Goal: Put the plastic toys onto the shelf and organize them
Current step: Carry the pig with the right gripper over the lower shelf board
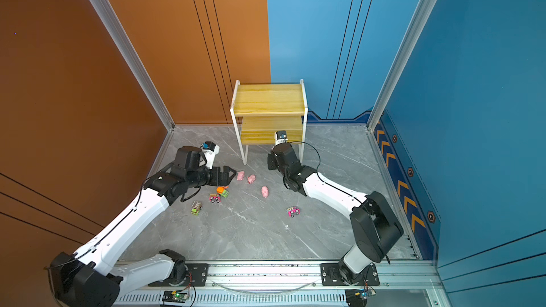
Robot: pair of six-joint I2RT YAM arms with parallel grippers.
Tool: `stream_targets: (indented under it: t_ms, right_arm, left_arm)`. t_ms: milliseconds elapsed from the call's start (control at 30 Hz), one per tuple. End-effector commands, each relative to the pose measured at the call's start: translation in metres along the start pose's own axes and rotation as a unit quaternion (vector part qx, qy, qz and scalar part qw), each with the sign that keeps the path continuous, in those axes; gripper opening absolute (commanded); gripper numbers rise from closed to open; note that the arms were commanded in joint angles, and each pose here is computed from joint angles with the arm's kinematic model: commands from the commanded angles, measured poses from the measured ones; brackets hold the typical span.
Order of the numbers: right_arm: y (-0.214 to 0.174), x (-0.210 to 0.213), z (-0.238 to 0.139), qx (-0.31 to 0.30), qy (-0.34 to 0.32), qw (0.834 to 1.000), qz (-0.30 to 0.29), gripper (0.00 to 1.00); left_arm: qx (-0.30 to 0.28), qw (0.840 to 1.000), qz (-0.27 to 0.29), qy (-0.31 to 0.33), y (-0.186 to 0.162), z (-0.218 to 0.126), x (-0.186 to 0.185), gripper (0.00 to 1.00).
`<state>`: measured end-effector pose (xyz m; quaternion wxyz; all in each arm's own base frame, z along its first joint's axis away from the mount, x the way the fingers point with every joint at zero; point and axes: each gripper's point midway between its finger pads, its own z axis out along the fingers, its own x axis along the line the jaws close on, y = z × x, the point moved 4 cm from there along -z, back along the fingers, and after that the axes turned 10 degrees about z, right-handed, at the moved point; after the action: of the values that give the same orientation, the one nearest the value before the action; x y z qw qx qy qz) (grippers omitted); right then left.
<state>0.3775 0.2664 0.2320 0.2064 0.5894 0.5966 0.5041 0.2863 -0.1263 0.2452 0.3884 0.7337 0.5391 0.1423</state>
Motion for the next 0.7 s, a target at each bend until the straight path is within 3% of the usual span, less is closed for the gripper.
stream_targets:
  t_ms: [0,167,667]
  right_arm:
    - [0.000,0.032,0.015,-0.001,0.042,0.999,-0.026,0.22]
    - [0.006,0.057,0.037,-0.010,0.066,0.997,-0.033,0.22]
    - [0.021,0.082,0.073,-0.068,0.050,0.996,-0.037,0.22]
  left_arm:
    - [-0.018,0.999,-0.036,0.012,0.003,-0.005,0.017,0.98]
    - [-0.034,0.996,-0.071,0.031,0.006,-0.009,0.038,0.99]
    - [-0.034,0.996,-0.076,0.030,0.006,-0.009,0.041,0.99]
